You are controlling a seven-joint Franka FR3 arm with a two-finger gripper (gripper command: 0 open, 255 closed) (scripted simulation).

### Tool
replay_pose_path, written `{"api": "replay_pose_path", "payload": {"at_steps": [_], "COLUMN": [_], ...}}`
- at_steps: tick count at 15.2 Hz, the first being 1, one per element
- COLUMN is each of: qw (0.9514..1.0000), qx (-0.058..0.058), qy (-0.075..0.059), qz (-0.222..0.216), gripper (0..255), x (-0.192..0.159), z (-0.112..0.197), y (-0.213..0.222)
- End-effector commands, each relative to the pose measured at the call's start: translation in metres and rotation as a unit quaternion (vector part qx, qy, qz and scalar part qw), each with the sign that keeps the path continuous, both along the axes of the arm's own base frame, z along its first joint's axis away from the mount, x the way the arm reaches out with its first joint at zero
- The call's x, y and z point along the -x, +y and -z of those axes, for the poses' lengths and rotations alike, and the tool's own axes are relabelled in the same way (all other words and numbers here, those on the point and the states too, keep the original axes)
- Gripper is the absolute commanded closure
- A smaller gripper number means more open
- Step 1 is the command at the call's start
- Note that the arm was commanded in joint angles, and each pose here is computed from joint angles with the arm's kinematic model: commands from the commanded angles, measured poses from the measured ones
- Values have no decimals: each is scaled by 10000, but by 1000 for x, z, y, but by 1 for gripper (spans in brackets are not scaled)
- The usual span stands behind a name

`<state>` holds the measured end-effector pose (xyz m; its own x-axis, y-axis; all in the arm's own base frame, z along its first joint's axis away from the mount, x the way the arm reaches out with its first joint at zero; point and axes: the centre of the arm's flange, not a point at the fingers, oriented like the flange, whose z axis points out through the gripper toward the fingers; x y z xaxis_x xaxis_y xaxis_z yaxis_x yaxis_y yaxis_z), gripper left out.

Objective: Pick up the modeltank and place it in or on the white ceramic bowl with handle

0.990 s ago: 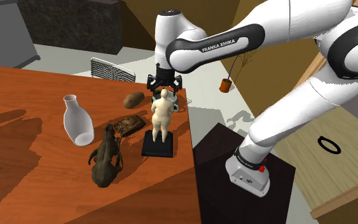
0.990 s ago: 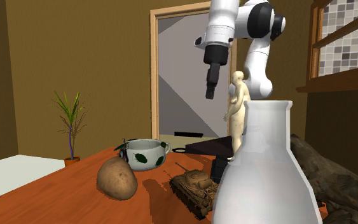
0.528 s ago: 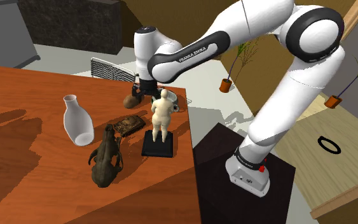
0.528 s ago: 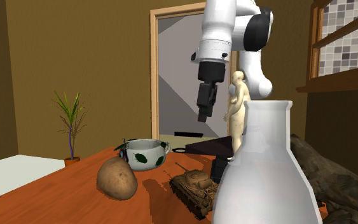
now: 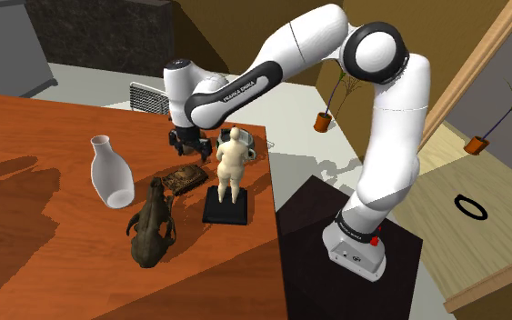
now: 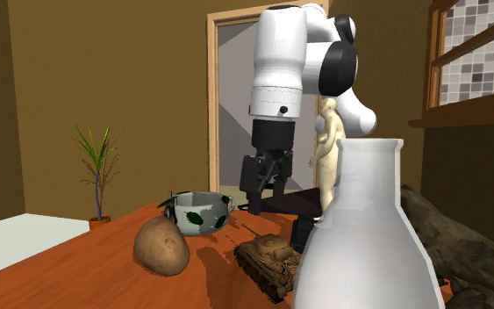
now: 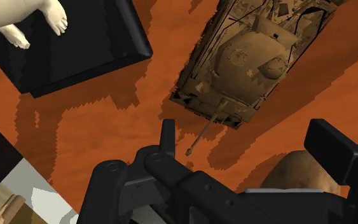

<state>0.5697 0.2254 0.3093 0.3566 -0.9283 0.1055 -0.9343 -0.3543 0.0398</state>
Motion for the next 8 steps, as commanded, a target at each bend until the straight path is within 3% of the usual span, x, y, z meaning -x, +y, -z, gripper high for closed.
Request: {"api": "replay_pose_path", "payload": {"at_steps": [1, 8], "qw": [9997, 9997], "qx": [-11, -11], "qy": [6, 6], "qz": [243, 243], "gripper": [0, 0], "x": [-15, -14], "z": [13, 50], "y": [4, 0]}}
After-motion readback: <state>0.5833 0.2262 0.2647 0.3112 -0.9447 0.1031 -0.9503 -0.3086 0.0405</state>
